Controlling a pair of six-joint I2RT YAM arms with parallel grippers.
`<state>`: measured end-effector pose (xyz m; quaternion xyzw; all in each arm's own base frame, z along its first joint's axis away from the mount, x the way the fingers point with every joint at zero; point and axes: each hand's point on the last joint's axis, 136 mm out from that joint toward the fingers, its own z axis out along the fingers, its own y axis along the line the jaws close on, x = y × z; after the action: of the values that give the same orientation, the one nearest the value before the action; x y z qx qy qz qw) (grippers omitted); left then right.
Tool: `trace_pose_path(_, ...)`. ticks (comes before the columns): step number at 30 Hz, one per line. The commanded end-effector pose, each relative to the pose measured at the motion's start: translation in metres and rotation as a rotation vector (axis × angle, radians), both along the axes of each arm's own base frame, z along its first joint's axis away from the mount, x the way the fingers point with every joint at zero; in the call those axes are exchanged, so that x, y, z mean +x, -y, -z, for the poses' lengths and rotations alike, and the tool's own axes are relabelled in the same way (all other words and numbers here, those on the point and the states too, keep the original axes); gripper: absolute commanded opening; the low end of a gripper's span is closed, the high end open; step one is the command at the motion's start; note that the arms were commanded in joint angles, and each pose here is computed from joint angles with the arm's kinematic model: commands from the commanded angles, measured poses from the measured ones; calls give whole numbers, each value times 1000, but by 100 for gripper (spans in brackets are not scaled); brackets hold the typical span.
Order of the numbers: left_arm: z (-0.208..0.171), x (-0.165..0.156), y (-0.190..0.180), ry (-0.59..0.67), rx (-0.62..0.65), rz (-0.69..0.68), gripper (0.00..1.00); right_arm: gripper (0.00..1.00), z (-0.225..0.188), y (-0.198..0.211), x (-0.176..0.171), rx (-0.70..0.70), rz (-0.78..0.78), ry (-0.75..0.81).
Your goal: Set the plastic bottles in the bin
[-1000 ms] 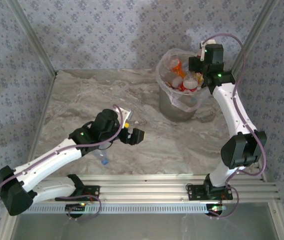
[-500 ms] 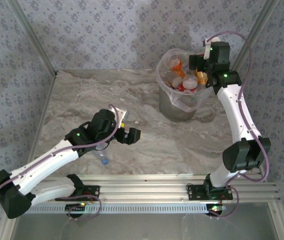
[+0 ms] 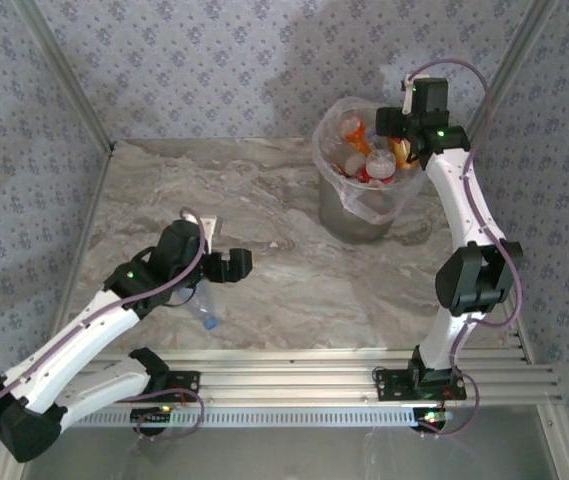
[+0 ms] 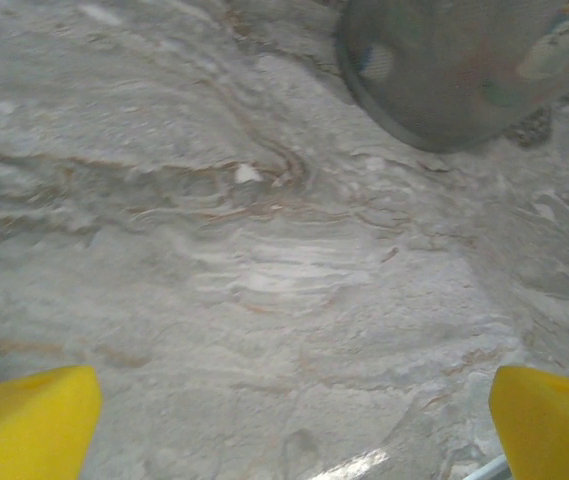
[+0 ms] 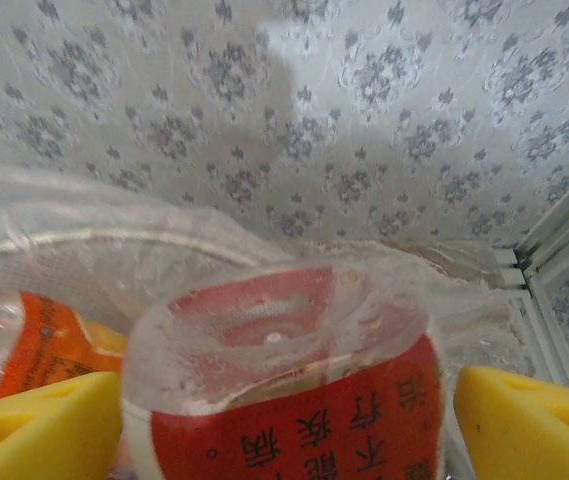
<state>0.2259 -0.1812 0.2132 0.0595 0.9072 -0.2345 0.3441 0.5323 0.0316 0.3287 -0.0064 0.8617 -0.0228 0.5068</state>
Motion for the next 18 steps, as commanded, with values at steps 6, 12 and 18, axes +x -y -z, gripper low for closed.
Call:
trace_pose_path(6,49,-24,-46,-180,91,-154,100,78,12,-1,-26,-49,6,-2)
trace_pose_path(12,68,-28,-54,-234,102,-190,100,76,3,-3,-30,-88,1,19)
trace_pose_path(18,79,-33,-65,-280,101,-243,100,93,-20,-7,-44,-58,-6,54)
